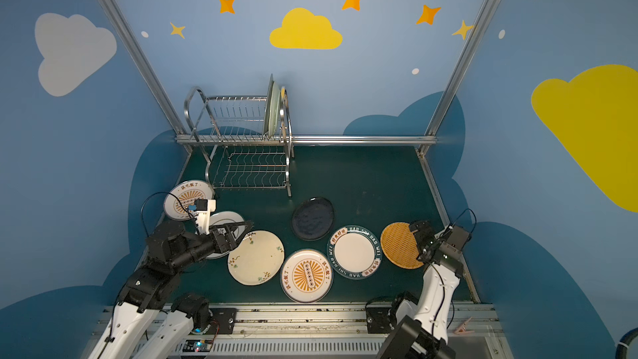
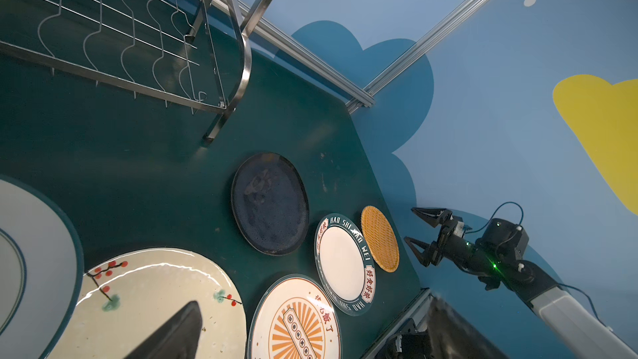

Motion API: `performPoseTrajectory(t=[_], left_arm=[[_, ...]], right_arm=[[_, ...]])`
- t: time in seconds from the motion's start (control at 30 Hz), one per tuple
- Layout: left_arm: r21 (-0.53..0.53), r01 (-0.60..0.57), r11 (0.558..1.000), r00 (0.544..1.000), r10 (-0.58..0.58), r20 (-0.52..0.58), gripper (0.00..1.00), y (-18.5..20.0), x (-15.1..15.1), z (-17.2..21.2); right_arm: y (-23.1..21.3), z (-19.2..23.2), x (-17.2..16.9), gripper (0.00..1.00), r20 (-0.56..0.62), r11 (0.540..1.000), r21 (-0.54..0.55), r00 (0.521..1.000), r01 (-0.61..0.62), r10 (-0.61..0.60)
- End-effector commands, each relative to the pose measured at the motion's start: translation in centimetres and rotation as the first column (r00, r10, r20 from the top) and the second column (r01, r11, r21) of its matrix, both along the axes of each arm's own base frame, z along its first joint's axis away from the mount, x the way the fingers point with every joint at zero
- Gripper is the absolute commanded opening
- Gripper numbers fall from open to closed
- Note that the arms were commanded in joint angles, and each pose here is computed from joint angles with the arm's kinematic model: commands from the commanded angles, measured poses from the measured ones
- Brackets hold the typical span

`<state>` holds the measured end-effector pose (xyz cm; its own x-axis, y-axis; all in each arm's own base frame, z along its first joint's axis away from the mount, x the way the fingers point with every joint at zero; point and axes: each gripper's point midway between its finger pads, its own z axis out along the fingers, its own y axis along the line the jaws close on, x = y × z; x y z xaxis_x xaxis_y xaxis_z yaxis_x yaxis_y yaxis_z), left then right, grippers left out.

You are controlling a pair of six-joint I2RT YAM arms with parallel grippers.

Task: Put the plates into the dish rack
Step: 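Grip the bamboo mat's rim with the right gripper and tilt it up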

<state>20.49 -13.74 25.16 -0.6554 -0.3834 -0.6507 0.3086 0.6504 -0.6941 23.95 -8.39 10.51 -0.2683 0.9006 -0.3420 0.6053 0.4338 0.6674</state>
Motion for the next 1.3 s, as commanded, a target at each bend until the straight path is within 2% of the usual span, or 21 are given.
performPoseTrajectory(t=[0.0,0.1,0.27,0.5,0.63,0.93,1.27], left_arm=[[0.002,0.008,1.000,1.000,-0.008,0.009,1.00,-0.2,0.2,-0.1],[0.002,0.016,1.000,1.000,-0.016,0.005,1.00,-0.4,0.2,-0.1],[0.004,0.018,1.000,1.000,-0.018,-0.002,1.00,-0.5,0.3,-0.3],[0.008,0.014,1.000,1.000,-0.014,-0.007,1.00,-0.4,0.3,-0.4],[0.009,0.012,1.000,1.000,-0.011,-0.008,1.00,-0.4,0.4,-0.5],[0.007,0.003,1.000,1.000,-0.003,-0.002,1.00,-0.2,0.5,-0.3],[0.005,0.000,1.000,1.000,0.000,0.003,1.00,-0.1,0.4,-0.2]], right_arm=[[-1.7,-0.3,-2.1,0.95,0.024,0.992,-0.044,0.993,0.115,-0.114],[-2.0,-0.6,-2.7,0.95,0.026,0.991,-0.037,0.991,0.130,-0.129],[-2.0,-2.9,-3.3,0.92,-0.025,0.985,0.068,0.988,0.156,-0.155],[-2.3,-4.4,-3.7,0.94,-0.044,0.977,0.088,0.981,0.194,-0.191],[-1.4,-4.9,-2.7,0.94,0.013,0.977,0.150,0.988,0.149,-0.152],[0.1,-5.5,-2.0,0.93,0.046,0.974,0.212,0.994,0.085,-0.096],[2.9,-6.1,0.3,0.88,0.043,0.951,0.305,0.998,-0.053,0.042]])
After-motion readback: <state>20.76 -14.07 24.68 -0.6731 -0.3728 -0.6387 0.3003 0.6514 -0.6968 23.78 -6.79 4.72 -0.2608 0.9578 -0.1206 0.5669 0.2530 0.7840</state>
